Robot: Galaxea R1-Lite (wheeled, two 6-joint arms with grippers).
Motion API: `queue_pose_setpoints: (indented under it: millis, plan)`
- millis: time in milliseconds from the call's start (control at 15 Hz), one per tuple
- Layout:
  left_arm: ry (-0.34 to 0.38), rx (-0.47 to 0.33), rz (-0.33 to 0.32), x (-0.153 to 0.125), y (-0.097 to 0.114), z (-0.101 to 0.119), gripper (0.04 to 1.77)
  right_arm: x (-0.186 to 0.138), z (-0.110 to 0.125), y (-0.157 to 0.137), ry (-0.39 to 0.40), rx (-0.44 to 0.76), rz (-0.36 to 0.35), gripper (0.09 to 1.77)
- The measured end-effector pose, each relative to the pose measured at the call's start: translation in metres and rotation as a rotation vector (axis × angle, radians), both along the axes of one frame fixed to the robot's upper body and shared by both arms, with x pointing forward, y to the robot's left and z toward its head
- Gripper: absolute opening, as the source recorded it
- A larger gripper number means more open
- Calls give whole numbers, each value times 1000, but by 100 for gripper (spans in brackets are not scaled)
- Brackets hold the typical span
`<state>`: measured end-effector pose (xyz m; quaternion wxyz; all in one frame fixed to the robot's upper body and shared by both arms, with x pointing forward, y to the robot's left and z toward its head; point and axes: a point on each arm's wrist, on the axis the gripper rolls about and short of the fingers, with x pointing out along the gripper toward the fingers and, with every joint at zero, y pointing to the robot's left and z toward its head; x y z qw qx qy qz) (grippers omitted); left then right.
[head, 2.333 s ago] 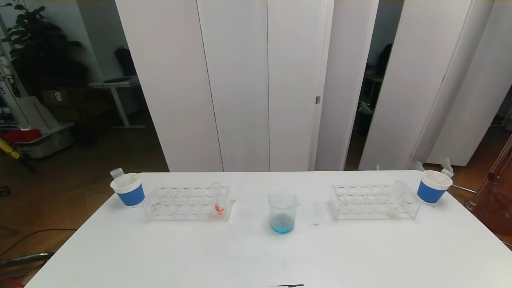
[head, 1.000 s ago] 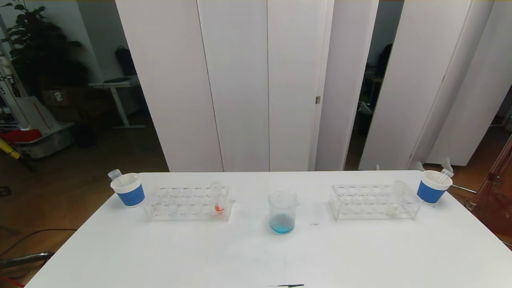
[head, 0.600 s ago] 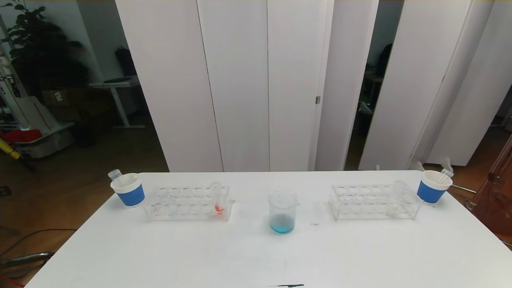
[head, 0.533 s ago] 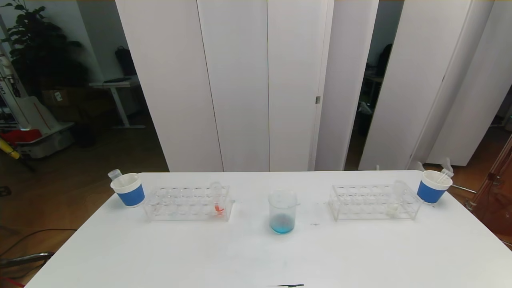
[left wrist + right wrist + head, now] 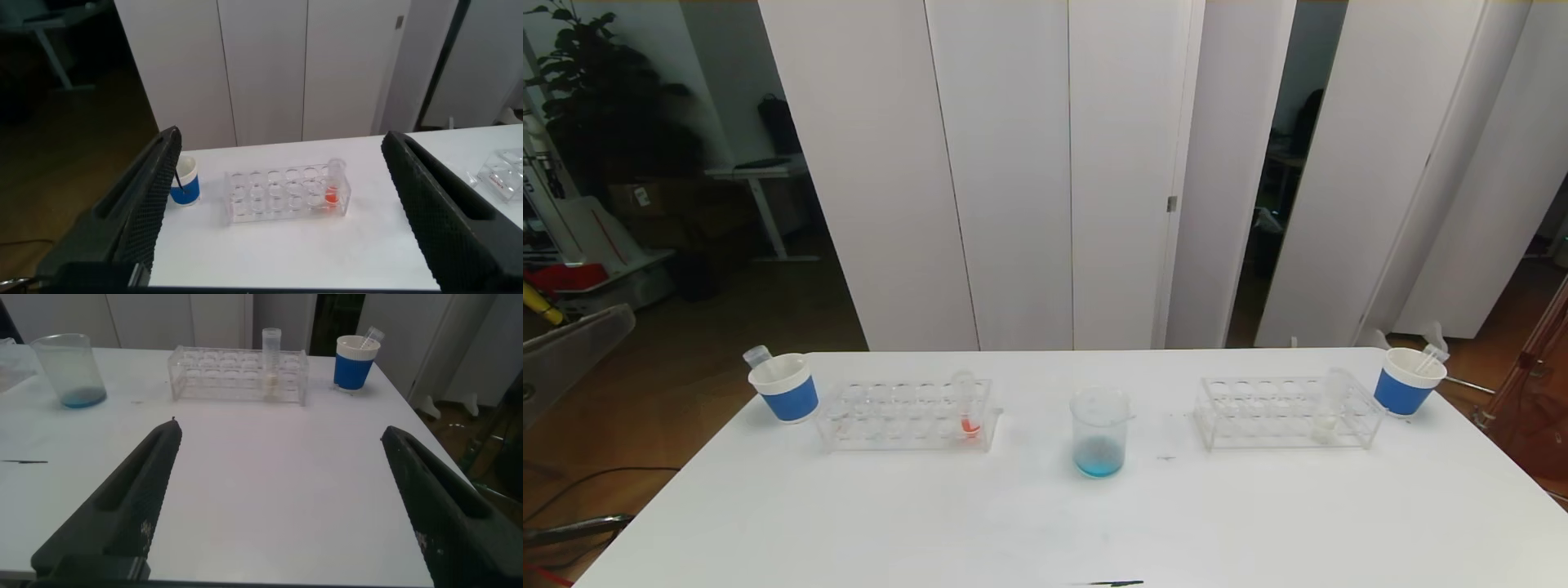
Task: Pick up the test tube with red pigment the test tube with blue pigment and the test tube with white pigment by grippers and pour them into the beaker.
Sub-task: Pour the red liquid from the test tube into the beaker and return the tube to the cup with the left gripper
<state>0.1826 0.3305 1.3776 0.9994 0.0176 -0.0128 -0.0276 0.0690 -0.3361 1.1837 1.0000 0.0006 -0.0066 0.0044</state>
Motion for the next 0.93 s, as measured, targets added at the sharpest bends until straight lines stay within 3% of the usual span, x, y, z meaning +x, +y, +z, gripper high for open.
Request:
queue_pose_setpoints:
  millis: [400,933]
  plan:
    - [94,-20,-77,70,-14,-14,175,0,0,0,0,0,0,175]
    - [256,-68,-246,110,-57,-80,175,0,0,0,0,0,0,175]
